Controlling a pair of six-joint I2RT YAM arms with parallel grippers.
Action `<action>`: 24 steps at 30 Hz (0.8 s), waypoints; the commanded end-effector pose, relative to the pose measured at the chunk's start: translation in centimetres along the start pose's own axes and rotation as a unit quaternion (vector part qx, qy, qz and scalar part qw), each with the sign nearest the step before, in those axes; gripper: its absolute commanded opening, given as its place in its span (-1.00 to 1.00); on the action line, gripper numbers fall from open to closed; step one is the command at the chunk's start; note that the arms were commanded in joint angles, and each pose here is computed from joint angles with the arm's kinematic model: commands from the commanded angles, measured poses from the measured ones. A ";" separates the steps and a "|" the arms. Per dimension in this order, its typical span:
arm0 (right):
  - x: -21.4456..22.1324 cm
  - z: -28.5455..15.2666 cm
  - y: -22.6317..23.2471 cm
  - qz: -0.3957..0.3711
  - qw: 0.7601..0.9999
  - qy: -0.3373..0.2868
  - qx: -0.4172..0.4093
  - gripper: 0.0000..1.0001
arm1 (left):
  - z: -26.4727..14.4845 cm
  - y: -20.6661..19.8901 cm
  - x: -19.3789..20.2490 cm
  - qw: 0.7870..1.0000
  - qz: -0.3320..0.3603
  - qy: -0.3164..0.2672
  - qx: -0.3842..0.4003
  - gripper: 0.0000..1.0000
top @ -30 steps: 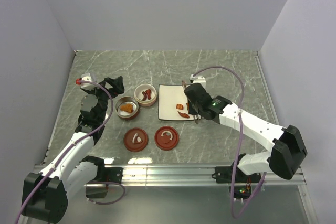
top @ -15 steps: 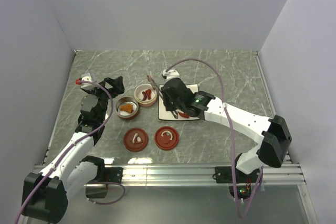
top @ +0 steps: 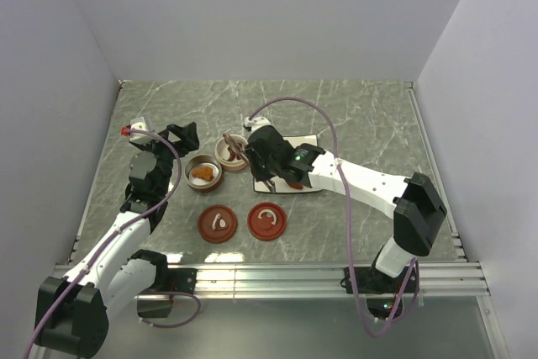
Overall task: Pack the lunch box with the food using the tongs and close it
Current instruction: Place the food into the lunch box
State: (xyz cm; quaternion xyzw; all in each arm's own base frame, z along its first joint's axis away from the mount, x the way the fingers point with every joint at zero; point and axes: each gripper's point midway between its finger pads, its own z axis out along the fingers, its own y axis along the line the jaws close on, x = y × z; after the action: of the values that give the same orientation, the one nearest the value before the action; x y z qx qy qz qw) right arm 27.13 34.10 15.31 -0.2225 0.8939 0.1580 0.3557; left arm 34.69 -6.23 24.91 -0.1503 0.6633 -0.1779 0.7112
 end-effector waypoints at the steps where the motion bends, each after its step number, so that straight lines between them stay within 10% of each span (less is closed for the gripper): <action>1: -3.4 -1.1 2.1 0.000 0.998 -0.050 -0.038 -0.56 | 0.1 -0.6 -1.1 1.000 -0.007 -0.021 0.013 0.99; 24: -0.8 0.5 0.6 0.005 1.000 -0.012 0.008 -0.35 | -0.1 -0.6 -1.4 1.000 -0.009 -0.025 0.014 0.99</action>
State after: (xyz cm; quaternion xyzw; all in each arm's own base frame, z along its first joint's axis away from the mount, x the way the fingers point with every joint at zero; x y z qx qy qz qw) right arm 26.69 34.75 13.63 -0.2294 0.8998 0.1553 0.3371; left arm 34.69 -6.23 24.91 -0.1503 0.6633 -0.1779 0.7112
